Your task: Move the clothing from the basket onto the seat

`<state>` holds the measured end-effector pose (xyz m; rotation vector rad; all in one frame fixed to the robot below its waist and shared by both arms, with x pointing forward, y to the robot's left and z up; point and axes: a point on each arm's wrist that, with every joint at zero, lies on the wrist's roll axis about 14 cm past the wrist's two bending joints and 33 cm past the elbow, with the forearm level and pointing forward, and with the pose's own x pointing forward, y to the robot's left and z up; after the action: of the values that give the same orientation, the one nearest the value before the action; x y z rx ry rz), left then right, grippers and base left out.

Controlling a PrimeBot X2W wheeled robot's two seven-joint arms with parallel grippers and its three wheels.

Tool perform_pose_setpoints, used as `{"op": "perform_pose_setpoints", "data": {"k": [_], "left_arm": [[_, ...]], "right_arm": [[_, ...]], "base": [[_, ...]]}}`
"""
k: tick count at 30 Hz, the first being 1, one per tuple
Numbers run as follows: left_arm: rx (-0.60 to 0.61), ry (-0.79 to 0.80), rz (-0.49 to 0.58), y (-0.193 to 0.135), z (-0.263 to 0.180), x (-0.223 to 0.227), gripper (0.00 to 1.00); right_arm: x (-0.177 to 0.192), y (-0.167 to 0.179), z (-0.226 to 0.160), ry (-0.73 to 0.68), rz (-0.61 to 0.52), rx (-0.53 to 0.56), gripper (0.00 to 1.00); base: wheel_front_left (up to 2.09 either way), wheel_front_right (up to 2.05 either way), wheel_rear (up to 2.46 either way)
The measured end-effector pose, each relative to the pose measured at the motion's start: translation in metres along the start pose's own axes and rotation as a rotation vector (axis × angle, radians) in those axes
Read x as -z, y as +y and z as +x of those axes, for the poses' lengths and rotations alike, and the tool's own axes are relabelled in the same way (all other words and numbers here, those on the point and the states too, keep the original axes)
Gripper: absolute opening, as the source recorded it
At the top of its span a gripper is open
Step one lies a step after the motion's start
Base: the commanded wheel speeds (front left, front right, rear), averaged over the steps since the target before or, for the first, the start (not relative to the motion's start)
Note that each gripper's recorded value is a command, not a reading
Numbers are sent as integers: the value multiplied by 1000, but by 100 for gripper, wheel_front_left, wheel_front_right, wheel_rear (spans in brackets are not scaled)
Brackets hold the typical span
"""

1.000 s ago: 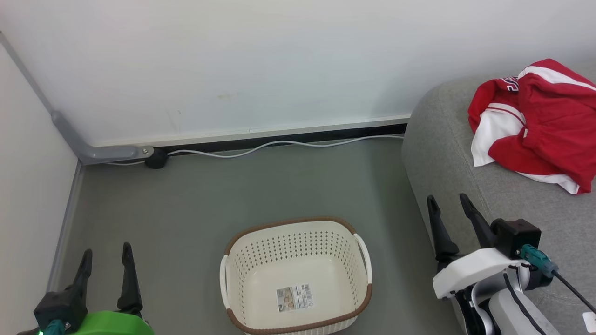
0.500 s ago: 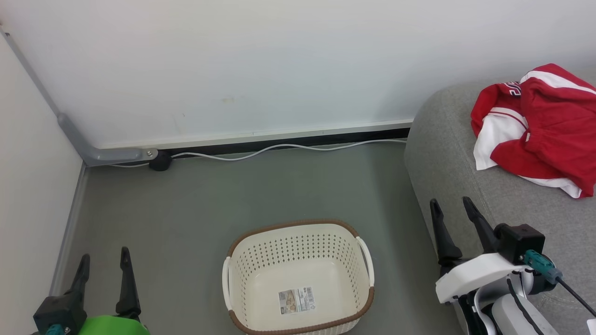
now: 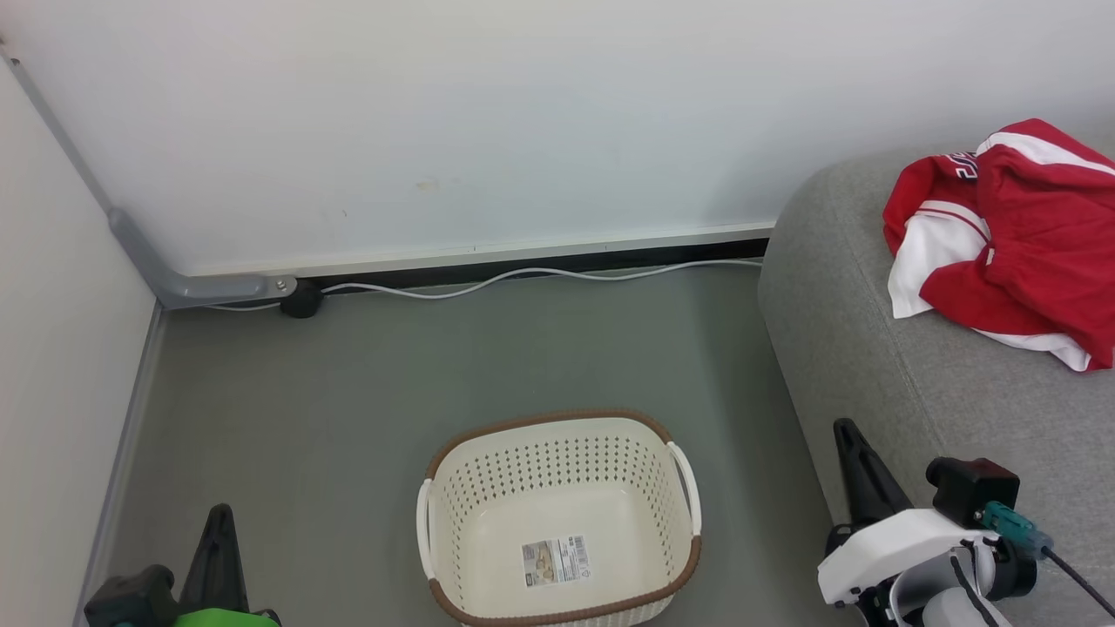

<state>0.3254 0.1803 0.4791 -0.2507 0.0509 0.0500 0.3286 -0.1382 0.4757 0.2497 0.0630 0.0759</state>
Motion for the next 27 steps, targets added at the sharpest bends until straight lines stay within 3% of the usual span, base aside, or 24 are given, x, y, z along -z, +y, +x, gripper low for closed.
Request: {"op": "perform_pose_setpoints", "data": {"k": [27], "left_arm": [[-62, 107, -368, 12, 7, 16, 0]], "right_arm": [[4, -24, 9, 64, 391, 98, 0]], "base": [[0, 0, 0]]}}
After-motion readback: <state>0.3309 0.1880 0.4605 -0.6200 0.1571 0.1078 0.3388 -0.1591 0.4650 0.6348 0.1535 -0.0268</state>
